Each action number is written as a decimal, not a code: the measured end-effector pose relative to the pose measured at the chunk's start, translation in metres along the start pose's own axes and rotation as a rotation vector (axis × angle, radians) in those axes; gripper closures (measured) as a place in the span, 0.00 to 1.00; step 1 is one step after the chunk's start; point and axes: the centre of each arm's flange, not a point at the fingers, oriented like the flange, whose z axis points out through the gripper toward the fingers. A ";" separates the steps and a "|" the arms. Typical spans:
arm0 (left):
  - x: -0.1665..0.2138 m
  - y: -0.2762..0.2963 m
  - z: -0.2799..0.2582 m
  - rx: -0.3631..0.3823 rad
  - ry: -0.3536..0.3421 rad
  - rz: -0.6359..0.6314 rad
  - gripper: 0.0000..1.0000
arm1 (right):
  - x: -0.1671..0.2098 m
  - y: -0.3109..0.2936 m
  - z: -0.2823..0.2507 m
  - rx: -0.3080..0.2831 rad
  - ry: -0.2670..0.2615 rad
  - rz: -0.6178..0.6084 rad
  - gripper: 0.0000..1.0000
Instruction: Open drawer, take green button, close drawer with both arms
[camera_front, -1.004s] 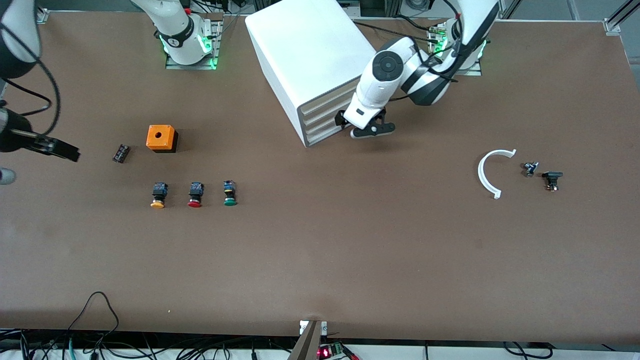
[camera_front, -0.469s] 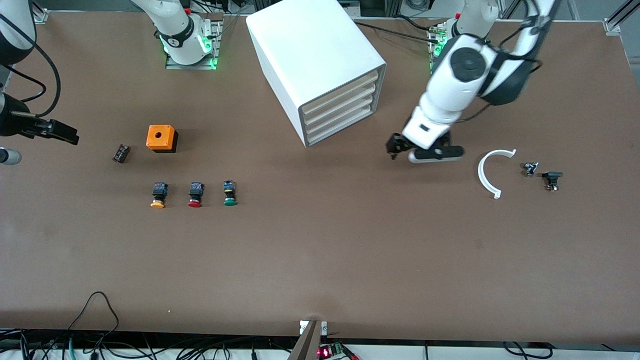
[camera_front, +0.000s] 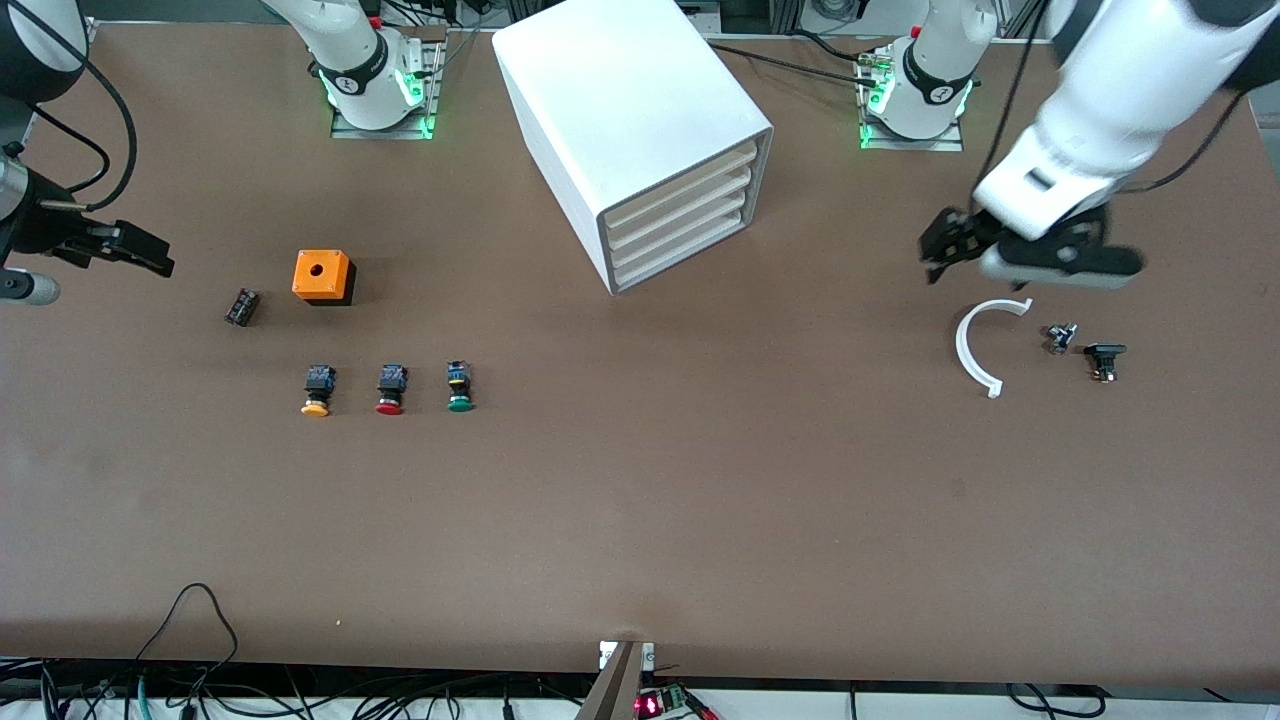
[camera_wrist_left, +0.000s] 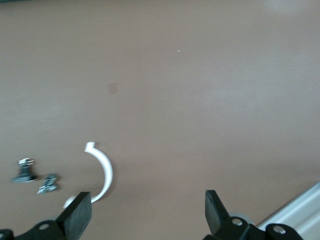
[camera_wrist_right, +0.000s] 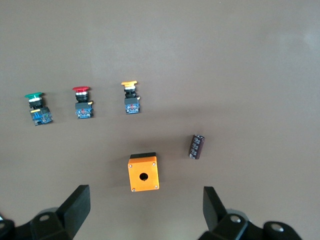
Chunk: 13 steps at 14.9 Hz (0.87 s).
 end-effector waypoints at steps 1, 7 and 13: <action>-0.004 -0.018 -0.018 0.004 -0.006 0.008 0.00 | -0.003 0.000 0.000 0.001 0.002 0.000 0.00; -0.020 -0.094 -0.059 0.007 -0.043 -0.018 0.00 | -0.007 0.001 0.000 0.002 0.001 -0.022 0.00; -0.019 -0.088 -0.058 0.007 -0.046 -0.006 0.00 | -0.007 0.001 0.000 0.003 0.004 -0.031 0.00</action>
